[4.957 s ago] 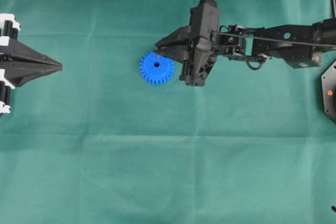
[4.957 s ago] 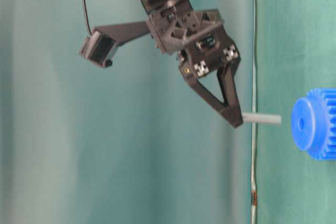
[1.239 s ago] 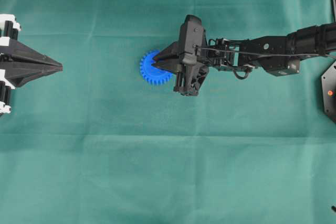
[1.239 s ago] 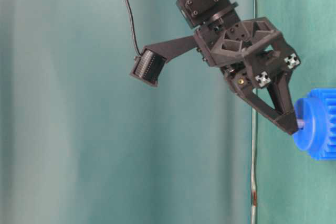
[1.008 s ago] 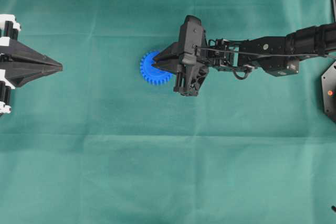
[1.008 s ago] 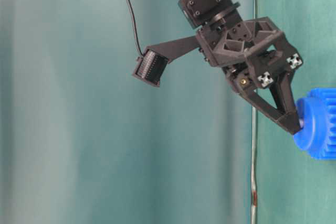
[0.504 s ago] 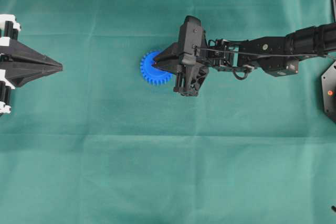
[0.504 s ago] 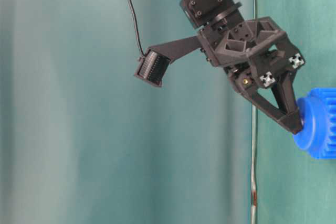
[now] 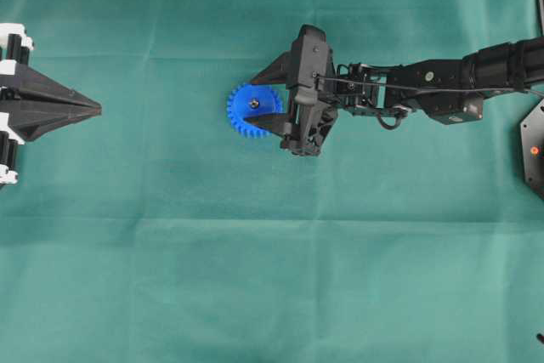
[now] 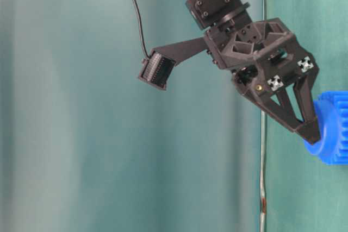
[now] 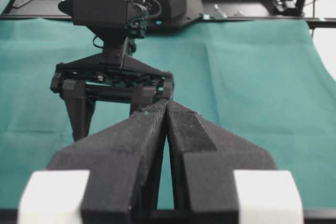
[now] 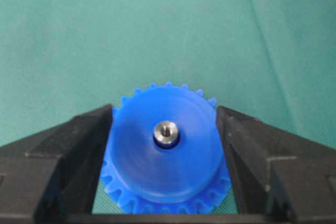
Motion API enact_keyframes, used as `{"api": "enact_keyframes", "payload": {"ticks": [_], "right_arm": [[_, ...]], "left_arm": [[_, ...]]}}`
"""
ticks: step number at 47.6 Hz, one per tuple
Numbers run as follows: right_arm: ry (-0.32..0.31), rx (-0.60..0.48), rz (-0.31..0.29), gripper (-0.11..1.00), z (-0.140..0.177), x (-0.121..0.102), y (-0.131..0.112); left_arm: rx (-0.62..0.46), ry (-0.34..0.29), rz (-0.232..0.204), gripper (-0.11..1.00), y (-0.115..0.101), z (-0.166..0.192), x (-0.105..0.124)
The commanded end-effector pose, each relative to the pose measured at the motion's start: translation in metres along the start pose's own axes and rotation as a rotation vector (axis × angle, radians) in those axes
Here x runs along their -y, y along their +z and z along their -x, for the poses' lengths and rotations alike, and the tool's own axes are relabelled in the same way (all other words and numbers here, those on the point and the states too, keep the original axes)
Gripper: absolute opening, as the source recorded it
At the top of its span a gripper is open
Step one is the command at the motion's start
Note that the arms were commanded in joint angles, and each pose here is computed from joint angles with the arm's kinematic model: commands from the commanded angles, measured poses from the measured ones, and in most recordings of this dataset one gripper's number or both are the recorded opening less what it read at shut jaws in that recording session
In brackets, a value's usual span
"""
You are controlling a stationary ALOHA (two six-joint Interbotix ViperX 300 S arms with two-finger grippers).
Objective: Insert the shaft placed at a random location into the center hole of the medium gear at another random location.
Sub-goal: 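Press the shaft down into the hole and open the right gripper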
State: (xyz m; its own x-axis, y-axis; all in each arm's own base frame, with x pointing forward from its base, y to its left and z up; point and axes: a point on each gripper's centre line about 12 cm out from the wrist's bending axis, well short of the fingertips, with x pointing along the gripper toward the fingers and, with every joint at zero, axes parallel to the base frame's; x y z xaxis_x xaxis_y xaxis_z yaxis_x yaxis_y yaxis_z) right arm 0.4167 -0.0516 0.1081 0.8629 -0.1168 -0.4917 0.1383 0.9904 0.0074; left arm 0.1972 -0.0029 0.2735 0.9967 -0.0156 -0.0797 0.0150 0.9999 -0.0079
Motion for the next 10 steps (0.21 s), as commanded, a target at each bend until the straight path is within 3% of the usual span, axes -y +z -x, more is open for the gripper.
{"api": "enact_keyframes", "payload": {"ticks": [1, 10], "right_arm": [[0.005, 0.058, 0.004, 0.77, 0.003, -0.003, 0.018], [0.005, 0.087, 0.003, 0.75, 0.014, -0.003, 0.030]], "left_arm": [[0.028, -0.004, -0.002, 0.00, 0.010, -0.002, 0.001], [0.029, -0.002, -0.002, 0.00, 0.011, -0.001, 0.000]]}}
